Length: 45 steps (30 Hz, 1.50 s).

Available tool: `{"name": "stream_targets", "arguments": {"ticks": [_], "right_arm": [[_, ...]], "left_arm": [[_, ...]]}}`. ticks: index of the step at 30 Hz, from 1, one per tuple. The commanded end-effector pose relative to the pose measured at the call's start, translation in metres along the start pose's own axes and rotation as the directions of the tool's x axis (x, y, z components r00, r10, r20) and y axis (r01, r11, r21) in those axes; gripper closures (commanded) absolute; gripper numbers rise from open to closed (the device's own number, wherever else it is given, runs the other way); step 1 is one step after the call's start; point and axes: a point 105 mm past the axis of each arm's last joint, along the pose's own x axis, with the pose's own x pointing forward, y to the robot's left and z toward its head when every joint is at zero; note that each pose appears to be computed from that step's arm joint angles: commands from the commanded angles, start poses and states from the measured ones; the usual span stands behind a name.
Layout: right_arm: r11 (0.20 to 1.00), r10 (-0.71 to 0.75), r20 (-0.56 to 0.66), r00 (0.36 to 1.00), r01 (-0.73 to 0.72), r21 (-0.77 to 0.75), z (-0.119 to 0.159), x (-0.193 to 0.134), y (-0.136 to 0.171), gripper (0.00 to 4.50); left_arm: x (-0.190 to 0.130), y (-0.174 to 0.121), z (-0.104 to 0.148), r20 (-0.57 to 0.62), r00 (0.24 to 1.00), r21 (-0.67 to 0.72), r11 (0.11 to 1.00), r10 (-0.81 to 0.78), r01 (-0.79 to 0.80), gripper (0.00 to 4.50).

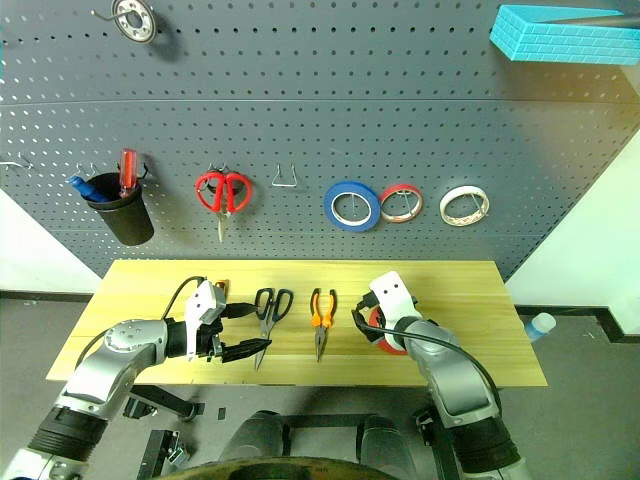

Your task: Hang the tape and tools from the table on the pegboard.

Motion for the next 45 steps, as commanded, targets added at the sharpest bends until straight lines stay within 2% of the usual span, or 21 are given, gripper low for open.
{"name": "stream_targets", "arguments": {"ticks": [1,7,10,13,18,25,45], "right_arm": [[1.0,-0.025,0.054,0.998,0.025,-0.005,0.013,-0.002,-0.005,0.0],[0.996,-0.086,0.033,0.996,0.085,0.012,0.012,-0.002,-0.015,0.0],[0.977,-0.202,-0.055,0.978,0.205,0.061,-0.002,-0.001,-0.034,0.0],[0.967,-0.237,-0.129,0.963,0.247,0.067,-0.016,-0.004,-0.038,0.0],[0.98,-0.179,-0.22,0.959,0.193,0.04,-0.039,-0.006,-0.017,0.0],[0.99,-0.125,-0.239,0.963,0.137,0.035,-0.046,-0.007,-0.003,0.0],[0.997,-0.074,-0.227,0.971,0.072,-0.018,-0.043,-0.011,0.005,0.0]], "left_arm": [[-0.001,0.002,0.013,0.03,1.0,0.044,0.999,0.0,-0.001,0.05],[-0.001,0.007,0.013,0.023,1.0,0.063,0.998,0.005,-0.007,0.05],[-0.001,0.009,0.017,0.034,0.999,0.072,0.997,0.012,-0.014,0.05],[-0.002,0.004,0.014,0.026,1.0,0.08,0.997,0.006,-0.008,0.05],[-0.006,0.003,0.027,0.077,0.996,0.128,0.99,0.051,-0.06,0.05],[-0.014,0.0,0.042,0.119,0.988,0.168,0.979,0.098,-0.117,0.05],[-0.023,-0.032,0.032,0.11,0.989,0.106,0.988,0.103,-0.114,0.05]]}}
